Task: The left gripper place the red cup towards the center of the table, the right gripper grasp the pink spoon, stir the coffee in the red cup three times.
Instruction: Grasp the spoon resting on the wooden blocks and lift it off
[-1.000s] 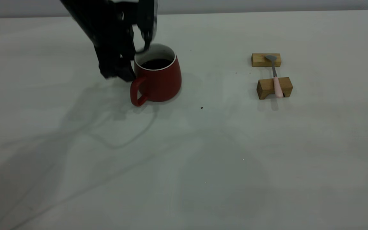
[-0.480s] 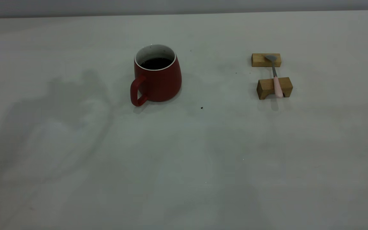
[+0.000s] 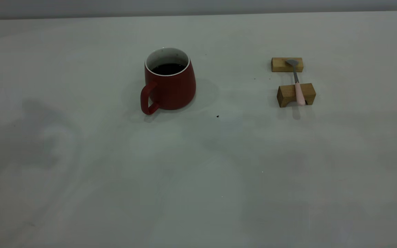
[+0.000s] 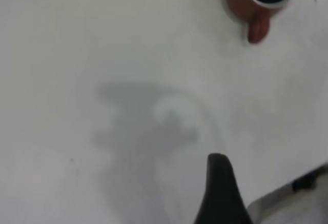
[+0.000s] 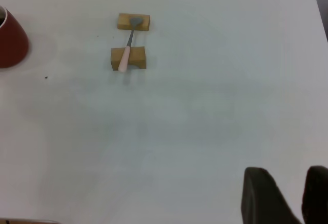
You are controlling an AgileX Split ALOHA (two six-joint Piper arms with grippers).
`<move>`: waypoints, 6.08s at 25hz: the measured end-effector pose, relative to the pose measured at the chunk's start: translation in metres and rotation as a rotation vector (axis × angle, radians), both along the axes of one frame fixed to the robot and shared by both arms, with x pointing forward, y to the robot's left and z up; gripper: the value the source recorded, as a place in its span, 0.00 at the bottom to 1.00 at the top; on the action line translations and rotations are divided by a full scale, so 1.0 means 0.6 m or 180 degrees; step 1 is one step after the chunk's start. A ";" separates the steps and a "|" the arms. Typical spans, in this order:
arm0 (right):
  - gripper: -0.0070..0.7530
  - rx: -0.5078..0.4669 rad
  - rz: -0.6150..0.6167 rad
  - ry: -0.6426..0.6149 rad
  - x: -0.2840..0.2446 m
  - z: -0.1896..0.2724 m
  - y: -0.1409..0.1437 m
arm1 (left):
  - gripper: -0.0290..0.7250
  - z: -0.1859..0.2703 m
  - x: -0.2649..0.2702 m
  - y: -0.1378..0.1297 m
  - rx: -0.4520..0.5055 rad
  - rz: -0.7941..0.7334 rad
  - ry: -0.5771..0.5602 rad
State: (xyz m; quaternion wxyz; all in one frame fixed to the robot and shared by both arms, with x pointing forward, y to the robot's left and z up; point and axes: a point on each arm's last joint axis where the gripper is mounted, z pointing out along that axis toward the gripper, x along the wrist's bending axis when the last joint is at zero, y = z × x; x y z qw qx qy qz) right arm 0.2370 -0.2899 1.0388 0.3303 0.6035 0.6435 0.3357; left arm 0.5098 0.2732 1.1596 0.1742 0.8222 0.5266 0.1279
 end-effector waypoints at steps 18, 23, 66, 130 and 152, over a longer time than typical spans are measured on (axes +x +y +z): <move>0.32 0.0000 0.0000 0.0000 0.000 0.000 0.000 | 0.81 -0.139 -0.459 0.043 -0.0582 0.1318 -0.1179; 0.32 0.0000 0.0000 0.0000 0.000 0.000 0.000 | 0.81 -0.192 -0.478 0.053 -0.0405 0.1513 -0.1327; 0.48 0.0257 0.0090 0.0164 0.094 0.127 0.003 | 0.80 -0.211 -0.480 0.053 -0.0292 0.1541 -0.1449; 0.83 0.0002 0.0920 0.2794 0.675 -0.402 0.153 | 0.80 -0.211 -0.480 0.053 -0.0289 0.1536 -0.1452; 0.20 -0.0017 0.0933 0.2648 0.681 -0.394 0.154 | 0.80 -0.211 -0.480 0.053 -0.0289 0.1536 -0.1452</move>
